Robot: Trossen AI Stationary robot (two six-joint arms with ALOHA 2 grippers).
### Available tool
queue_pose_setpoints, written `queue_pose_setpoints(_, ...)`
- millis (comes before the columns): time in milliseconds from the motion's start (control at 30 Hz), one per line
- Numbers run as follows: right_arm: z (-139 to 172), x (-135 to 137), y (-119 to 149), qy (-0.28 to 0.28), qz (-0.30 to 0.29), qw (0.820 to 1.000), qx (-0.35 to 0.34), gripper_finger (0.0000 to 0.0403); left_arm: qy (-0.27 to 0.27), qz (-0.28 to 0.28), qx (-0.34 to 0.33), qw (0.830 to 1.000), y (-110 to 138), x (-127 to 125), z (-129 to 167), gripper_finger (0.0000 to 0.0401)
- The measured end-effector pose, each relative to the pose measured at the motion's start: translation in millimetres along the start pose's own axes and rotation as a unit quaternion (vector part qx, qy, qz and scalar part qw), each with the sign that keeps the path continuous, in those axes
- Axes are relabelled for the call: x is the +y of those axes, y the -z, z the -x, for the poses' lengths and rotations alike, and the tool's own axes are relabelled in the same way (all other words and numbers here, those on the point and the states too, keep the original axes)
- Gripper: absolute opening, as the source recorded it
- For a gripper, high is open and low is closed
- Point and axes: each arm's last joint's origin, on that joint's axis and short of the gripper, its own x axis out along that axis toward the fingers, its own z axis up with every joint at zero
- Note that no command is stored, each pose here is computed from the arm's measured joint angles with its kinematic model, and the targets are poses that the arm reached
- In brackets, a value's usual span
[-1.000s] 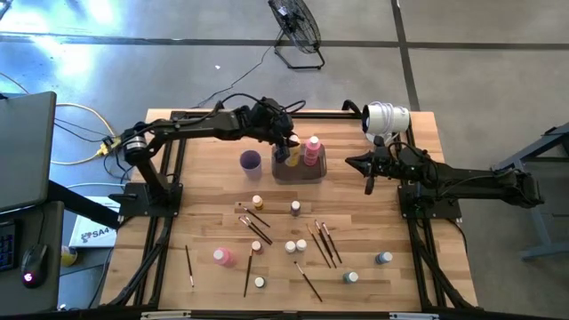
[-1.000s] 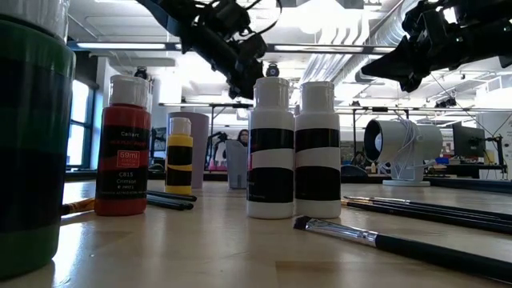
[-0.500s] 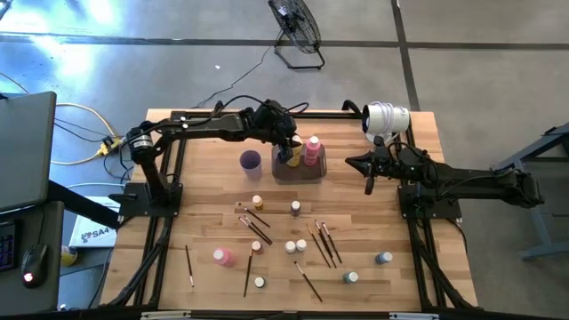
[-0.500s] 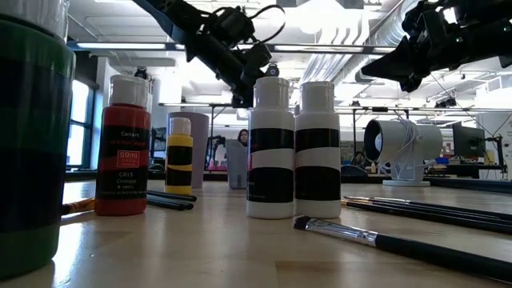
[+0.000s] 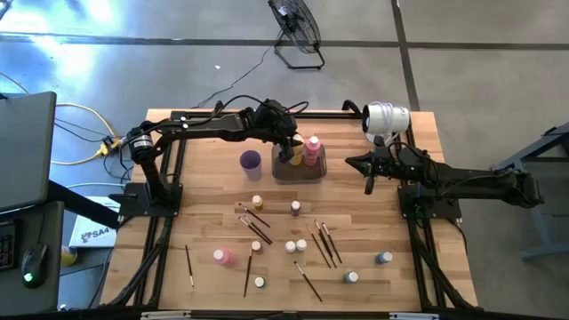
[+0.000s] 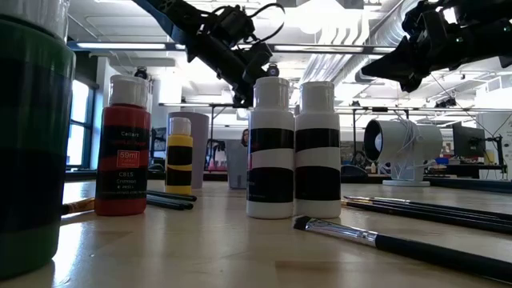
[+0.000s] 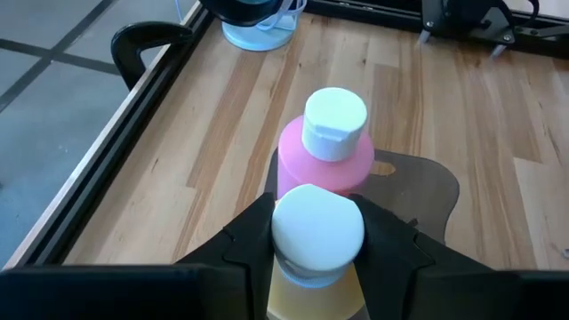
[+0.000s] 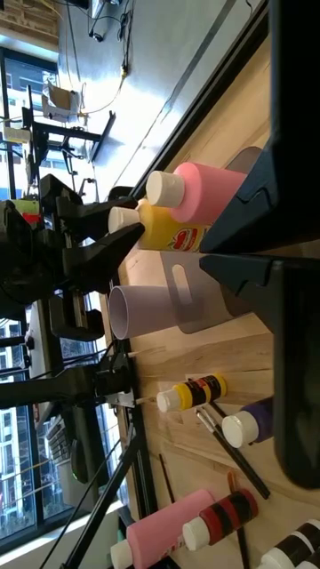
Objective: Pick & Place Paint Supplies
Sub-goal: Put the big yellow paint bottle into the gray bin
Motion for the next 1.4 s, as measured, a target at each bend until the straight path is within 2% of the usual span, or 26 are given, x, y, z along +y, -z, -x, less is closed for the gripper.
queue_pose_setpoints(367,0.0,0.0,0.0,0.0,0.0,1.0,0.0,0.0005,0.0,0.0,0.0,1.0,0.0,-0.1,-0.1,0.012)
queue_pose_setpoints(900,0.0,0.1,0.2,-0.001,0.0,1.0,0.001,0.0005,0.012,-0.004,0.007,1.0,7.7,-6.4,-17.0,0.0121)
queue_pose_setpoints(1167,0.0,0.0,0.5,0.0,0.0,1.0,0.003,0.0005,0.01,-0.003,0.011,1.0,8.8,-6.3,-17.3,0.0157)
queue_pose_setpoints(1400,0.0,0.0,0.5,0.0,0.0,1.0,0.003,0.0005,0.01,-0.004,0.012,1.0,9.0,-6.3,-17.3,0.0162)
